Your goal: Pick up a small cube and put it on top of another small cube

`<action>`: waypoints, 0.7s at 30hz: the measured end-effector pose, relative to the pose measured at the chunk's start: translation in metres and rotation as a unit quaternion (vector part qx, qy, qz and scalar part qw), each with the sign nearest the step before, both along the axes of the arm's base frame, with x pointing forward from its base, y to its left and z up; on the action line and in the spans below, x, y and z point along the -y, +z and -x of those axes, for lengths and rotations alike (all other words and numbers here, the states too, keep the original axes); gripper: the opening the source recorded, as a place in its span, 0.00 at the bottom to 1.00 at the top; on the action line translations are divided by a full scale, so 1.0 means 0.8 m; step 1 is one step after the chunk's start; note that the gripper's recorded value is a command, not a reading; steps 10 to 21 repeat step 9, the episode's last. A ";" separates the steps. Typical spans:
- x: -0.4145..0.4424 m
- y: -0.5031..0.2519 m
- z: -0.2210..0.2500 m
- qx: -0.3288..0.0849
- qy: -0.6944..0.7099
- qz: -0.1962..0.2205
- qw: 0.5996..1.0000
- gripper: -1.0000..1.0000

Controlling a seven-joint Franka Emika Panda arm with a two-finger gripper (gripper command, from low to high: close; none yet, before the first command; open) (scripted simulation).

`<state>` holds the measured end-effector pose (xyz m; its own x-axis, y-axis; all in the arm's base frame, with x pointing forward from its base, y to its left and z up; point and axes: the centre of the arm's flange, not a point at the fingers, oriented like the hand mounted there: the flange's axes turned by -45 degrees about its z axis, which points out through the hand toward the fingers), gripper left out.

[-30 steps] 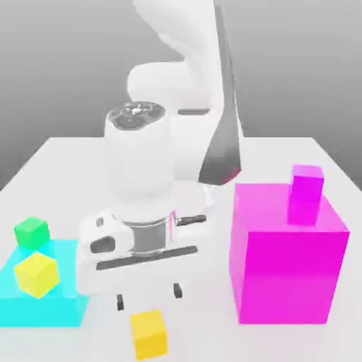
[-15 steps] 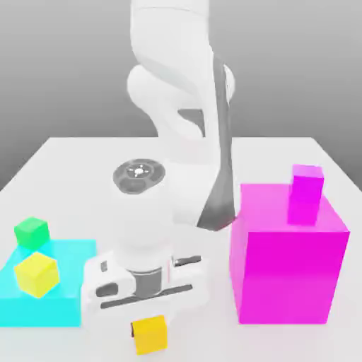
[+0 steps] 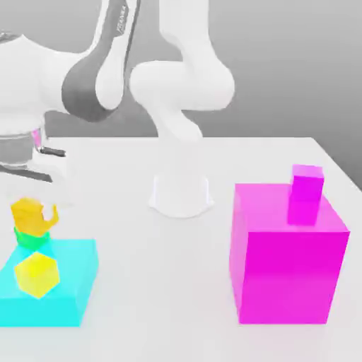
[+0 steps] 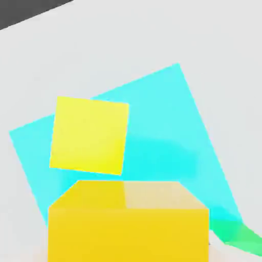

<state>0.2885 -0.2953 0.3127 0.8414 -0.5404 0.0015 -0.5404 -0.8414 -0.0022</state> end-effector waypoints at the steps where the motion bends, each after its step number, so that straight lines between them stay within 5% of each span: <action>1: 0.007 -0.004 0.011 0.000 -0.015 -0.001 1.000 0.00; 5: 0.012 -0.052 0.020 0.001 -0.029 -0.003 1.000 0.00; 6: 0.013 -0.066 0.021 0.000 -0.030 -0.002 1.000 1.00; 21: 0.013 -0.066 0.021 0.000 -0.030 -0.002 1.000 1.00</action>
